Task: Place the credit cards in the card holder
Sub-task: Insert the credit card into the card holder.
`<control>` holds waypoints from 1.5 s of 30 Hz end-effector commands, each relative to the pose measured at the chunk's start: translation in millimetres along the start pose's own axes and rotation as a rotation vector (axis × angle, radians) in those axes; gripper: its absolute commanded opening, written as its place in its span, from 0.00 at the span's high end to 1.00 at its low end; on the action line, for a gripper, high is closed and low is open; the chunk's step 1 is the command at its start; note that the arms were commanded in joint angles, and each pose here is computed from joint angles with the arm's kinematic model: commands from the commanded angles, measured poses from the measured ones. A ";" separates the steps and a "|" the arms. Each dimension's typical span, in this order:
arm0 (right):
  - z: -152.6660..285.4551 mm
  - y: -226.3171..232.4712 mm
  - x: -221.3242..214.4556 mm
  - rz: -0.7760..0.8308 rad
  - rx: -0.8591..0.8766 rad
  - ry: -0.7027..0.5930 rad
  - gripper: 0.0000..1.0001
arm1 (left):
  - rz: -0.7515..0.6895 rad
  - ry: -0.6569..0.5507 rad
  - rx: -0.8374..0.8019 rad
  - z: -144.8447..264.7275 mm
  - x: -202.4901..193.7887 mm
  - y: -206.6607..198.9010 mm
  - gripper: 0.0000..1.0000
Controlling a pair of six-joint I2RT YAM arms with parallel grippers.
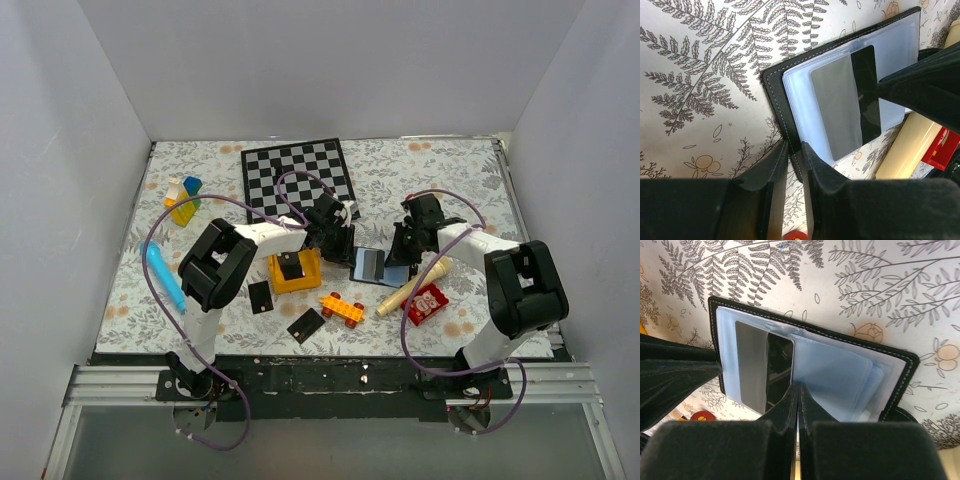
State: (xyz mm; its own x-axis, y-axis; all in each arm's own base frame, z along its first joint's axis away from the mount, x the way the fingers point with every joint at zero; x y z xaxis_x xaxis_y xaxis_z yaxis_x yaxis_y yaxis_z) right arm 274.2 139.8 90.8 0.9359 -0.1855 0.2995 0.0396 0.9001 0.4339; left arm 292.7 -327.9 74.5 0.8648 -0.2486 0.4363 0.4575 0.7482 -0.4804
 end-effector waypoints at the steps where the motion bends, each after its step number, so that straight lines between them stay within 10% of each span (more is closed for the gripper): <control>1: -4.3 15.7 7.3 0.047 0.033 -0.011 0.99 | 0.008 0.073 0.032 -8.3 -19.8 7.3 0.83; 25: 2.9 44.0 7.2 0.141 0.098 -0.026 0.99 | 0.063 0.070 0.042 -0.4 -36.5 10.6 0.86; 38: 45.9 24.8 11.4 0.111 -0.091 -0.150 0.62 | 0.143 0.001 0.080 19.4 -49.1 12.3 0.92; 45: 40.7 6.9 11.3 0.096 -0.165 -0.127 0.63 | 0.090 -0.101 0.051 33.9 -16.7 -4.6 0.88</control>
State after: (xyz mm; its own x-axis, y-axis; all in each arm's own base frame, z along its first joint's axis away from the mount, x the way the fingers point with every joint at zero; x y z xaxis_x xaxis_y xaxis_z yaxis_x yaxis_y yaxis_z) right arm 266.6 137.0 133.5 0.8871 -0.1404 0.4397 -0.0018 0.9516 0.3074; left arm 262.5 -309.4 71.5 0.9065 -0.1239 0.4036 0.3440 0.7710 -0.5360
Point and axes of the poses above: each gripper's point midway between its finger pads, its own z axis back along the fingers, its own y axis along the line the jaws close on, x = y × z, the point moved 7 cm from there along z, back along the fingers, and after that the axes turned 3 degrees about -z, right-handed, at the moved point
